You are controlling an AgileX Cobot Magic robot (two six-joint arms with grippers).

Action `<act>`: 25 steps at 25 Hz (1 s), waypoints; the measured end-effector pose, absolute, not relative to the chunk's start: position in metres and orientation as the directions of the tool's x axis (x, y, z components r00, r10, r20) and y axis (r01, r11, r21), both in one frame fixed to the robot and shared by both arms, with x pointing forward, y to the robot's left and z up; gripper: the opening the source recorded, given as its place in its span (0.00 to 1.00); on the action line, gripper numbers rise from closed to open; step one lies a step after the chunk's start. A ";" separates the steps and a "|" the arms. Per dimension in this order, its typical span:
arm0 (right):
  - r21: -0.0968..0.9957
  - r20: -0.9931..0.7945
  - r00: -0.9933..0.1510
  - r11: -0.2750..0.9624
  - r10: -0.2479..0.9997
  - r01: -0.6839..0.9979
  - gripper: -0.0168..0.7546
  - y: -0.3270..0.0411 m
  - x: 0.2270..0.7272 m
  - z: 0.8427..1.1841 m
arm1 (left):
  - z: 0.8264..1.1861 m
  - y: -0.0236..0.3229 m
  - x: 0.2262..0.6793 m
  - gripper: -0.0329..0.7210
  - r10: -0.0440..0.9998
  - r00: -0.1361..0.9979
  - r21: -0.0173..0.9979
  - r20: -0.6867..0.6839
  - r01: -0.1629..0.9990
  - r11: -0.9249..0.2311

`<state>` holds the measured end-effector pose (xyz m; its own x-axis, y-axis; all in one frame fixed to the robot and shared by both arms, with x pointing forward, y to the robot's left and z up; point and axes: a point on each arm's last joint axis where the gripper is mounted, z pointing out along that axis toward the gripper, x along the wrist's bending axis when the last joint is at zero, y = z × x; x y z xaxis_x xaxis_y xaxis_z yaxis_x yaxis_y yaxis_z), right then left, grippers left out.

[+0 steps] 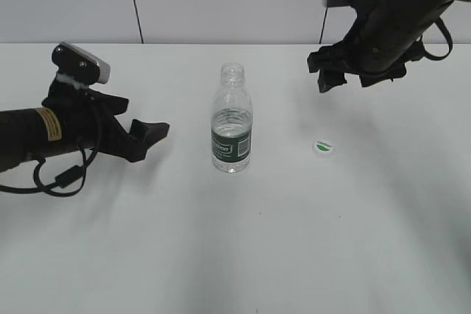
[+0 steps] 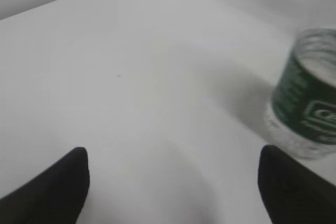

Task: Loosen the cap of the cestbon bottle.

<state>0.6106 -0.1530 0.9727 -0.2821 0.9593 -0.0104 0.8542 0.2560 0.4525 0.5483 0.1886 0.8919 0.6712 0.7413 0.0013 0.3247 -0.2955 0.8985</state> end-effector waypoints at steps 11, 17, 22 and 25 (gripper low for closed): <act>0.495 -0.181 -0.309 0.358 0.934 0.792 0.74 -0.161 0.625 1.031 | 0.966 0.230 0.596 0.81 0.915 0.319 0.622 0.245 0.672 -0.401; 0.417 -0.230 -0.272 0.347 0.934 0.840 0.74 -0.170 0.624 1.065 | 1.026 0.241 0.611 0.78 0.938 0.208 0.466 0.278 0.824 -0.321; 0.379 -0.213 -0.208 0.277 0.955 0.883 0.74 -0.198 0.627 1.091 | 1.070 0.245 0.615 0.78 0.946 0.199 0.427 0.258 0.854 -0.296; 0.372 -0.126 -0.190 0.223 0.974 0.901 0.74 -0.219 0.631 1.100 | 1.085 0.253 0.613 0.78 0.954 0.214 0.379 0.209 0.882 -0.280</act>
